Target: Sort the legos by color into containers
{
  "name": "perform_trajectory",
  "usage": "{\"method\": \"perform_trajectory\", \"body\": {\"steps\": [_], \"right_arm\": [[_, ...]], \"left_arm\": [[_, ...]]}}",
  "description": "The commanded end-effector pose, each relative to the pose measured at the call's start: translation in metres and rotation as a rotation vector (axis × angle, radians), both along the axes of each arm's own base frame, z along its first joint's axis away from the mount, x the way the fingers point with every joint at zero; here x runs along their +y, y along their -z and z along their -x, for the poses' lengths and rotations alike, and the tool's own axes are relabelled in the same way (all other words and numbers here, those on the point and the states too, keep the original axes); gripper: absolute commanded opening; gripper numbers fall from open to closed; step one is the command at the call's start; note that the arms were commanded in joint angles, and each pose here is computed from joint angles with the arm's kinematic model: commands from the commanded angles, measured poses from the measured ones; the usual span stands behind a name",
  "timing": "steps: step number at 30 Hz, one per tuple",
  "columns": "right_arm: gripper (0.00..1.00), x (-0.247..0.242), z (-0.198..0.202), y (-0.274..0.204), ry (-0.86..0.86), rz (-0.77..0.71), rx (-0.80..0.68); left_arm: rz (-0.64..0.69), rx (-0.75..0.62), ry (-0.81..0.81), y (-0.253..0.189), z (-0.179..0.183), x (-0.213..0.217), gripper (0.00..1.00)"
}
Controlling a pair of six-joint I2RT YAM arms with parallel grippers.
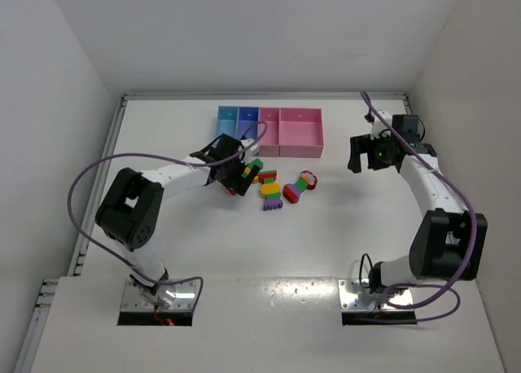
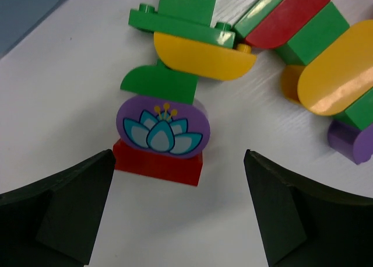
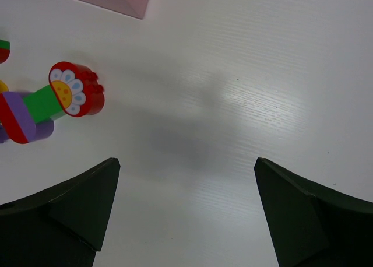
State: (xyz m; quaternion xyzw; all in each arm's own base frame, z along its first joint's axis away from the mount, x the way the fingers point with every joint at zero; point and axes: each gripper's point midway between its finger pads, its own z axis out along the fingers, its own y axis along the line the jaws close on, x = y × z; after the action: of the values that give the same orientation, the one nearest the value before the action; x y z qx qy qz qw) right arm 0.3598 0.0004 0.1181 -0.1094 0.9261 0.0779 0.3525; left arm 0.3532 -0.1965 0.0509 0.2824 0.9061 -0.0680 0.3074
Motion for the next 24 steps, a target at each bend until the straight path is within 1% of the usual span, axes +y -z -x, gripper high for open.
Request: {"method": "perform_trajectory", "body": {"steps": [1, 4, 8, 9, 11, 12, 15, 18, 20, 22, 24], "right_arm": [[0.99, -0.001, -0.011, -0.017, -0.019, 0.003, -0.051], [0.99, 0.000, -0.009, -0.017, -0.019, 0.003, -0.051], [0.99, 0.000, -0.009, -0.017, -0.019, 0.003, -0.051], [0.99, 0.000, -0.009, -0.017, -0.019, 0.003, -0.051], [0.99, -0.001, -0.009, -0.017, -0.025, 0.009, -0.053], [0.99, -0.001, -0.009, -0.017, -0.025, 0.009, -0.053], [0.99, -0.001, -0.012, -0.017, -0.025, 0.009, -0.055], [0.99, -0.001, -0.012, -0.014, -0.025, 0.008, -0.046], [0.99, -0.005, -0.014, -0.018, -0.016, 0.009, -0.055], [0.99, -0.005, -0.015, -0.015, -0.016, 0.008, -0.046], [0.99, -0.005, -0.015, -0.015, -0.016, 0.008, -0.046]], "left_arm": [[0.032, -0.083, 0.064, -0.017, -0.026, -0.015, 1.00], [0.009, -0.089, 0.107, -0.013, -0.033, -0.019, 1.00], [-0.003, -0.073, 0.125, -0.003, -0.040, -0.016, 1.00], [-0.005, -0.084, 0.123, -0.006, -0.045, -0.014, 1.00], [-0.024, -0.064, 0.151, 0.006, -0.043, -0.013, 0.99], [-0.020, -0.073, 0.142, 0.003, -0.048, -0.011, 0.99], [-0.036, -0.046, 0.156, 0.012, -0.047, -0.007, 0.95], [-0.028, -0.043, 0.163, 0.010, -0.052, -0.006, 0.93], [-0.033, -0.025, 0.169, 0.015, -0.050, -0.003, 0.89], [-0.035, -0.039, 0.179, 0.012, -0.054, -0.004, 0.86], [-0.037, -0.022, 0.195, 0.016, -0.050, -0.004, 0.81]]}}
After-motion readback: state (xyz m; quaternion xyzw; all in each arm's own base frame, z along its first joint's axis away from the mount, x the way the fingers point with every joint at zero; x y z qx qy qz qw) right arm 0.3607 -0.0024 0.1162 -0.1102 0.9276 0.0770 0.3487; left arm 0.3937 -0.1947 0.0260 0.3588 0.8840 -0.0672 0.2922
